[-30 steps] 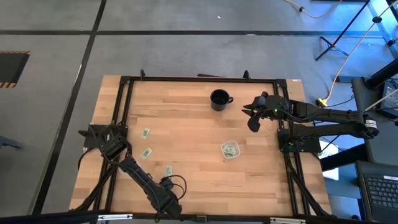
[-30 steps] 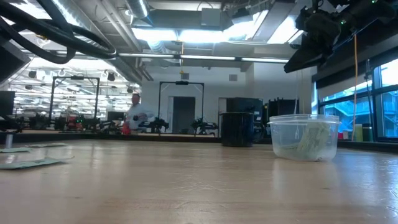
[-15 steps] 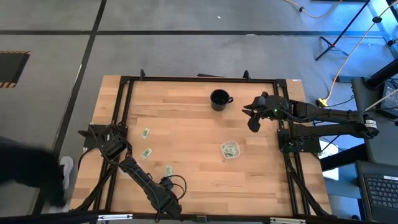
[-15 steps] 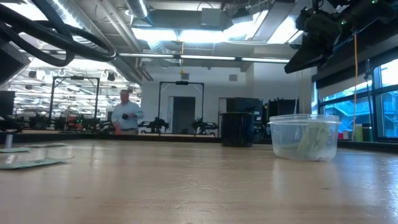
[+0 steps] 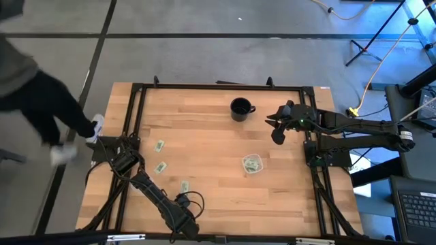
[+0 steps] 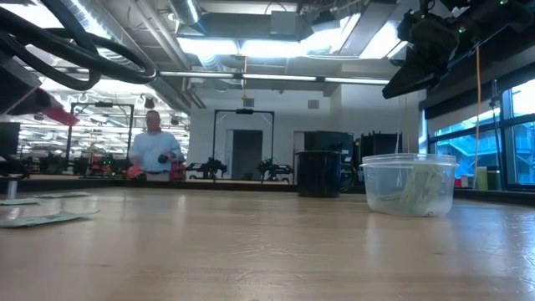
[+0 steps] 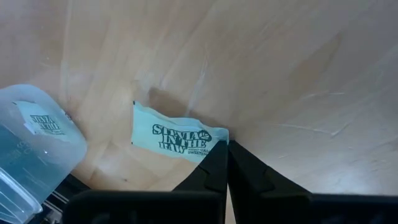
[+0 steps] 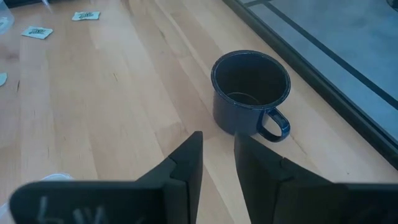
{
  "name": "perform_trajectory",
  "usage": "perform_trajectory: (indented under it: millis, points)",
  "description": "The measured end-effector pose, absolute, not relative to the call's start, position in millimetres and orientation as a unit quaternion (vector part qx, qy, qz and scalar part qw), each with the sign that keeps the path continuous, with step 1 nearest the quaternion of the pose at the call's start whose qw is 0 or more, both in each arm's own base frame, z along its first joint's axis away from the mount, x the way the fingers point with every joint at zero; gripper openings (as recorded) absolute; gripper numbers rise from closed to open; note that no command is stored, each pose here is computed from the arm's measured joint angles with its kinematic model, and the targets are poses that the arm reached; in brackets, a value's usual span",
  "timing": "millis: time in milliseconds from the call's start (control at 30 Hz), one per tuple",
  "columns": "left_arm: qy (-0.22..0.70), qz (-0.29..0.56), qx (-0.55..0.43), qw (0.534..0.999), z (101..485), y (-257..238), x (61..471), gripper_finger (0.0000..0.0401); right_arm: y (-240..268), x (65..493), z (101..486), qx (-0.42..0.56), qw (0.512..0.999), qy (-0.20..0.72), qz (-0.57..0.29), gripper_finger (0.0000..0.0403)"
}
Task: Pick and place Stevia / Truvia into bins
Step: Put the stevia packet into the left transparent container
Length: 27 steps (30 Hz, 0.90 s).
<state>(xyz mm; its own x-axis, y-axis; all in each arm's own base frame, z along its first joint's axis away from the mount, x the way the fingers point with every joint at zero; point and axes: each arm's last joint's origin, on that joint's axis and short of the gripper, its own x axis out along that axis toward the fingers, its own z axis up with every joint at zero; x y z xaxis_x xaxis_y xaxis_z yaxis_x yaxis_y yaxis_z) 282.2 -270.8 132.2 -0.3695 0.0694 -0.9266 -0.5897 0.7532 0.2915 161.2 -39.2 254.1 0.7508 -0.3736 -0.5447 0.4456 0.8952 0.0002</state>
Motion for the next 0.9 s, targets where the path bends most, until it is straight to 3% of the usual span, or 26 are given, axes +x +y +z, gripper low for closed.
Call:
perform_trajectory:
  millis: [200, 400, 500, 633, 900]
  points:
    - [0.758, 0.283, -0.174, 0.562, 148, -276, 289, 0.0002, -39, 161, 254, 0.065, 0.933, 0.277, -0.219, 0.0095]
    - [0.711, 0.295, -0.162, 0.618, 196, -277, 291, 0.0002, -39, 161, 254, 0.063, 0.933, 0.277, -0.219, 0.0095]
    - [0.706, 0.335, -0.155, 0.605, 220, -274, 283, 0.0002, -39, 161, 254, 0.055, 0.933, 0.281, -0.216, 0.0095]
    - [0.694, 0.316, -0.171, 0.624, 237, -275, 275, 0.0002, -39, 160, 253, 0.054, 0.932, 0.286, -0.216, 0.0095]
    - [0.691, 0.319, -0.172, 0.625, 241, -270, 270, 0.0002, -39, 161, 253, 0.053, 0.932, 0.287, -0.216, 0.0095]
